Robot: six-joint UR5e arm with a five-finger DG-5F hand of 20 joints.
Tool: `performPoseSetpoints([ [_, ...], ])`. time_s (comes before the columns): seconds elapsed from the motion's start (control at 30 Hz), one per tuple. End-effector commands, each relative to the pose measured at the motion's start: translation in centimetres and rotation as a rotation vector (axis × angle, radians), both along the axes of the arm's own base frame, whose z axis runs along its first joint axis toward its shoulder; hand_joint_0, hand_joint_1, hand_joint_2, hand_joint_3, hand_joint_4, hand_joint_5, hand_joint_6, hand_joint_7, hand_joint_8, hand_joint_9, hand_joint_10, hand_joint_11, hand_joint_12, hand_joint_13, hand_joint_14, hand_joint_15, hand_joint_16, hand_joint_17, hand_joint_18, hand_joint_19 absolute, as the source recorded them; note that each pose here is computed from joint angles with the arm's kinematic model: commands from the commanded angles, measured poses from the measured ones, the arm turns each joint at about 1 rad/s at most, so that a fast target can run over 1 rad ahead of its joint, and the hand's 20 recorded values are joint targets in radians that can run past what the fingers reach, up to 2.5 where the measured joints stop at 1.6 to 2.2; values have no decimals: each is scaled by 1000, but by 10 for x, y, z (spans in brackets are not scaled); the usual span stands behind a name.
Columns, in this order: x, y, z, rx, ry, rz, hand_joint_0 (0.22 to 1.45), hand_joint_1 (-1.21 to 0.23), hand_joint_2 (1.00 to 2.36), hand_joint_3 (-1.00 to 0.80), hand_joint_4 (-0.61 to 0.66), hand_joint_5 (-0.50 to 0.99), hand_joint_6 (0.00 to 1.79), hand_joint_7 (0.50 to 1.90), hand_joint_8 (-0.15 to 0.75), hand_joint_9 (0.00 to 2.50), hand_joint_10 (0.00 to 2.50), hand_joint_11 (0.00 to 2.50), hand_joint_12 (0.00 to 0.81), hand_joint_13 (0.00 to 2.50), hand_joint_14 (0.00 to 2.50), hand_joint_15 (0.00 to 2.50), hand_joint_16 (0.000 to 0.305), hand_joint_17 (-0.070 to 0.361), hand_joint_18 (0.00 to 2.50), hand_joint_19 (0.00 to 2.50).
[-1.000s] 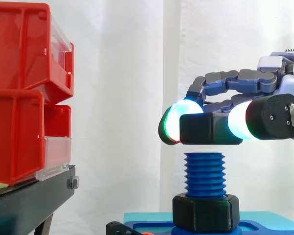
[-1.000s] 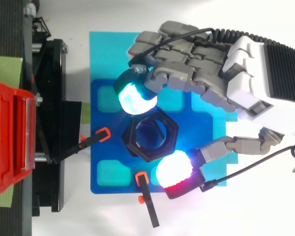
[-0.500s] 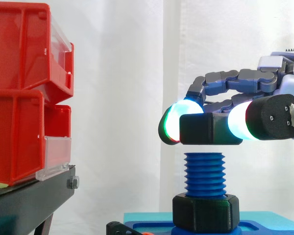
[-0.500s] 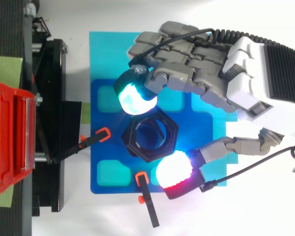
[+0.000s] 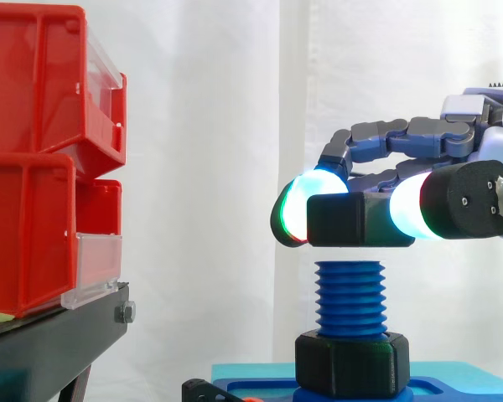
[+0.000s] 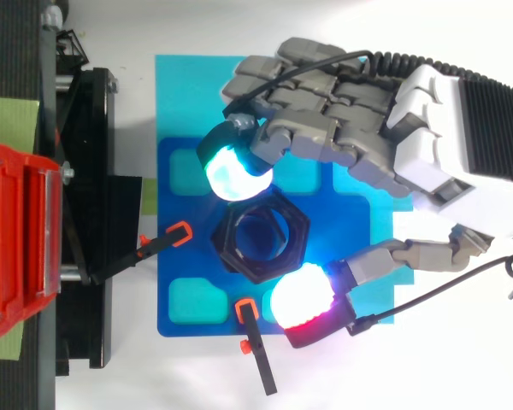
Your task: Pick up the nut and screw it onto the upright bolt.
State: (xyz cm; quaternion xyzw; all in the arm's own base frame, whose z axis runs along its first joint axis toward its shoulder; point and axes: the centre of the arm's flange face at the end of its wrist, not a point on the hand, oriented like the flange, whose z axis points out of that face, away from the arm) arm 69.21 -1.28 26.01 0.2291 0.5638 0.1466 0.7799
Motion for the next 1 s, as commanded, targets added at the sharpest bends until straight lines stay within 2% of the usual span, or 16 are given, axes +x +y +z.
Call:
performPoseSetpoints([
  [0.0,1,2,2,-6,-4,4,552,-678,1000,-500,252,-179,576,1302,301,412,0,0,370,402,0,0,47,106,300,0],
  [0.23,1,3,2,-7,-1,4,552,-677,1000,-498,256,-179,576,1303,302,416,0,0,370,402,0,0,47,106,301,0],
  [0.3,5,5,-21,-12,30,3,552,-677,1000,-500,256,-179,576,1302,303,415,0,0,370,402,0,0,47,106,300,0],
  [0.33,8,6,-26,-12,36,9,552,-677,1000,-498,251,-179,576,1303,303,418,0,0,370,403,0,0,47,106,302,0],
  [0.37,13,2,-29,2,30,6,552,-677,1000,-498,256,-179,576,1303,303,419,0,0,370,403,0,0,47,106,302,0],
  [0.4,25,3,-33,11,20,11,552,-677,1000,-500,256,-179,576,1304,303,418,0,0,370,402,0,0,47,106,303,0],
  [0.43,29,7,-26,10,7,15,551,-677,1000,-500,256,-179,576,1307,301,416,0,0,371,401,0,0,47,106,304,0],
  [0.47,29,7,-26,10,7,15,551,-677,1000,-500,256,-179,576,1302,302,416,0,0,370,403,0,0,47,106,304,0],
  [0.5,32,8,-19,-6,44,35,551,-677,1000,-500,256,-179,576,1301,301,419,0,0,370,403,0,0,47,106,305,0],
  [0.57,31,8,-20,-16,72,61,551,-677,1001,-500,256,-179,576,1308,302,421,0,0,370,403,0,0,47,106,303,0],
  [0.63,29,7,-16,-25,85,77,552,-676,1000,-500,257,-179,576,1302,302,417,0,0,371,402,0,0,47,106,303,0],
  [0.73,27,4,-13,-25,95,76,552,-676,1000,-500,255,-179,576,1302,302,417,0,0,371,403,0,0,47,106,302,0],
  [0.97,27,4,-12,-29,94,76,551,-675,1000,-500,258,-179,576,1304,303,419,0,0,370,403,0,0,47,106,303,0],
])
